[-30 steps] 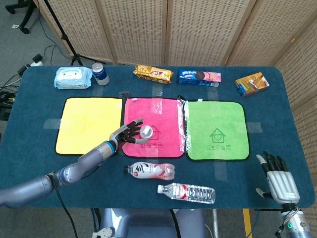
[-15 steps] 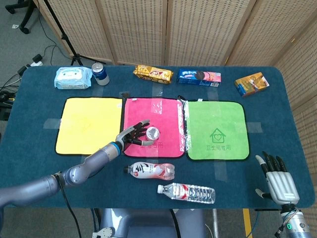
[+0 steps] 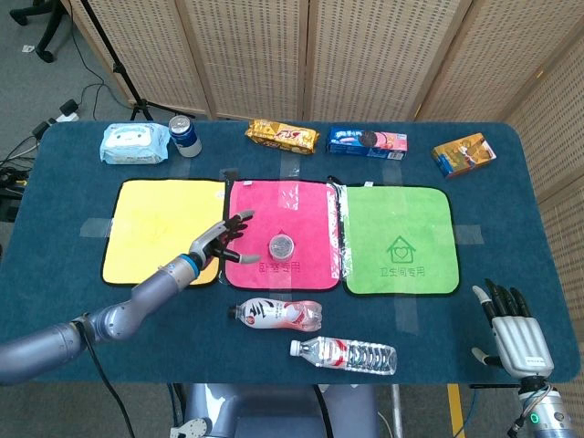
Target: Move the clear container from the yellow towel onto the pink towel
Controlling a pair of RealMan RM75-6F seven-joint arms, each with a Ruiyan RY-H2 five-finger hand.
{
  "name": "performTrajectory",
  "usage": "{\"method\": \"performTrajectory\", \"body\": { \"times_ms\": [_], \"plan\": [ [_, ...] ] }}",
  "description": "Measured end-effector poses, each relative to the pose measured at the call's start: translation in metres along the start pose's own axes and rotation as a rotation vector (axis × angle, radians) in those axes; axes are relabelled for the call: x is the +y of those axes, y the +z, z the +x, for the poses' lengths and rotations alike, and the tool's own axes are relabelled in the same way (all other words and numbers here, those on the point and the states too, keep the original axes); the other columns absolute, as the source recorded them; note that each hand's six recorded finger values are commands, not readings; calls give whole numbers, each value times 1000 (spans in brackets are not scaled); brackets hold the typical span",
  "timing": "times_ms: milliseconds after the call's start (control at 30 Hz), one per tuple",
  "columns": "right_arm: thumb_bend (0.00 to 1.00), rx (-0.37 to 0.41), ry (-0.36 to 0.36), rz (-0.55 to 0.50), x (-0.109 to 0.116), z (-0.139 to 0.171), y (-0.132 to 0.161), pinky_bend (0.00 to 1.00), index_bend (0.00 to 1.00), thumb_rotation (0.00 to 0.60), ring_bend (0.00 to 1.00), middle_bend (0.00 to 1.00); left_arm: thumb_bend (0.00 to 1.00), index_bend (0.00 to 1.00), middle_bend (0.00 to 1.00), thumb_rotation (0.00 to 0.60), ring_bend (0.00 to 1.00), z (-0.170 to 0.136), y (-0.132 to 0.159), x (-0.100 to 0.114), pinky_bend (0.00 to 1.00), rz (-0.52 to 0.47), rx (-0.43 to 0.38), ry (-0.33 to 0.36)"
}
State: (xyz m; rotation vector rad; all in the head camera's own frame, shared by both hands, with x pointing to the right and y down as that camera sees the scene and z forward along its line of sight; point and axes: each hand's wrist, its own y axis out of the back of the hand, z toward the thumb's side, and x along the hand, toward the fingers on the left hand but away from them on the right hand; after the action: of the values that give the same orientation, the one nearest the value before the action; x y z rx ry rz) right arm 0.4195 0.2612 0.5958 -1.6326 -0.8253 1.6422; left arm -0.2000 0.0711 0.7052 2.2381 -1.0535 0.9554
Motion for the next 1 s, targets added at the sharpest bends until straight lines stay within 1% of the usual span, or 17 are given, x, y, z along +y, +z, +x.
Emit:
{"method": "performTrajectory", "body": {
  "times_ms": [33,100,200,233,300,333,433,500,533,667,733,800,900,1000],
  "plan": [
    [125,1,-1,1,0,0,1,0,31,600,0,0,198,0,0,600,0,-5,1,12,0,45,-10,30],
    [126,3,-4,4,1,0,1,0,31,600,0,0,206,0,0,600,0,-13,2,25,0,114,-26,73],
    [126,10,-7,10,1,1,4,0,31,600,0,0,210,0,0,600,0,-30,0,50,0,273,-53,162],
    [126,13,-10,13,1,2,6,0,31,600,0,0,211,0,0,600,0,-39,-2,59,0,363,-67,206],
    [127,17,-14,15,2,3,8,0,31,600,0,0,212,0,0,600,0,-54,-4,73,0,510,-89,277],
    [126,19,-16,15,2,3,9,0,31,600,0,0,213,0,0,600,0,-65,-4,81,0,609,-104,326],
    [128,22,-21,16,3,4,10,0,31,600,0,0,214,0,0,600,0,-97,-9,93,0,829,-135,431],
    [129,24,-25,16,4,4,11,0,31,600,0,0,215,0,0,600,0,-116,-17,94,0,929,-142,470],
    [129,24,-28,16,5,4,11,0,31,600,0,0,216,0,0,600,0,-130,-26,94,0,977,-138,483],
    [127,25,-33,16,5,5,11,0,31,600,0,0,216,0,0,600,0,-169,-58,89,0,1043,-91,486],
    [130,26,-34,16,5,5,12,0,31,600,0,0,217,0,0,600,0,-183,-68,88,0,1075,-70,493],
    [131,30,-35,17,5,6,13,0,31,600,0,0,217,0,0,600,0,-191,-73,88,0,1106,-61,506],
    [131,35,-38,21,5,6,14,0,31,600,0,0,219,0,0,600,0,-207,-80,86,0,1165,-54,553],
    [131,38,-42,24,6,8,16,0,31,600,0,0,221,0,0,600,0,-227,-87,80,0,1216,-62,603]
  ]
}}
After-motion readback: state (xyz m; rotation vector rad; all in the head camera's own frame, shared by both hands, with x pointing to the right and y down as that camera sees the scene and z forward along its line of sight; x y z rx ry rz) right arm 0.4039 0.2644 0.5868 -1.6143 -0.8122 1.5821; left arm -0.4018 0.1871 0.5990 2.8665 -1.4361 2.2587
